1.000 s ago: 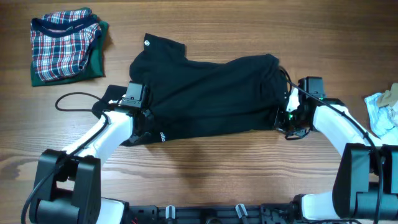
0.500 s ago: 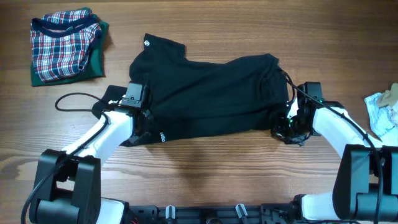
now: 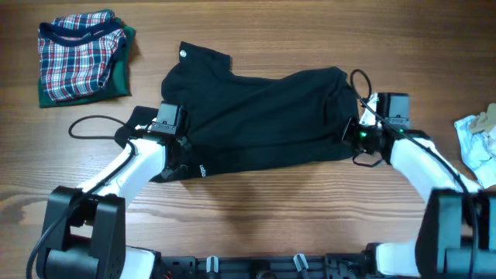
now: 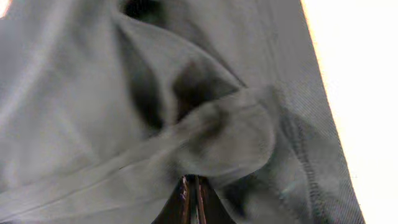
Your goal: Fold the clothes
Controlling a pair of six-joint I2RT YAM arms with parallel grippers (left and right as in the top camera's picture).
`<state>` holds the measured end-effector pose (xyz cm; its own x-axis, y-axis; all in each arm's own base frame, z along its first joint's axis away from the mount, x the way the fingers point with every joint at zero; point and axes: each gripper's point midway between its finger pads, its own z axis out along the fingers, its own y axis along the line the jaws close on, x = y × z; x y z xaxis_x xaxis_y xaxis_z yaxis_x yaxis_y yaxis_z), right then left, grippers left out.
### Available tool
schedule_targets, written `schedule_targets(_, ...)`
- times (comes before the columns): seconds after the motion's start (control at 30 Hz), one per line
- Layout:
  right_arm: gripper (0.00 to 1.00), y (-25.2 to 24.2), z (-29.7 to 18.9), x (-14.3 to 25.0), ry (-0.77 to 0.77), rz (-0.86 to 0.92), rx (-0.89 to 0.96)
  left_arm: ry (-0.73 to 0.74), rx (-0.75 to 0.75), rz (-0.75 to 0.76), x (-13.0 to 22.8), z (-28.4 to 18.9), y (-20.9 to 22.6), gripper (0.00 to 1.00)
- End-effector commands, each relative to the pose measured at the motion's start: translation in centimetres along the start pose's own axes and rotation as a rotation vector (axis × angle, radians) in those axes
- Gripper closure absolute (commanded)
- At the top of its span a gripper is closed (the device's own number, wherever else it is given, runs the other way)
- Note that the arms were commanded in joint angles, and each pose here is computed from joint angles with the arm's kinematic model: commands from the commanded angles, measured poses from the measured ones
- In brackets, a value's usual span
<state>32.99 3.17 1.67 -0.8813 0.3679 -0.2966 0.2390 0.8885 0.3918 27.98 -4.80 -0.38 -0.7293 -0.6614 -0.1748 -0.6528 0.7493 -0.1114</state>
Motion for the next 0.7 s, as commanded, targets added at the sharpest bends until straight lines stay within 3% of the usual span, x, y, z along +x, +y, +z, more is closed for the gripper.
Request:
schedule_targets(0.0,0.96,-1.7,2.1,0.9,0.041,0.028,0.064,0.066,-0.058,-0.005,2.0,1.6,1.9,0.96)
schedule_targets(0.3,0.96,-7.6,-0.5,10.1,0.335,0.443,0.453,0.075,-0.070,-0.004,2.2,1.5,2.2,0.94)
schedule_targets(0.47,0.96,-8.0,-1.9,12.4,0.408,0.549,0.526,0.110,-0.117,0.000,3.1,1.4,3.4,0.96)
schedule_targets(0.67,0.96,-8.0,-2.9,13.3,0.451,0.550,0.550,0.170,-0.179,-0.014,4.5,0.9,4.9,0.96)
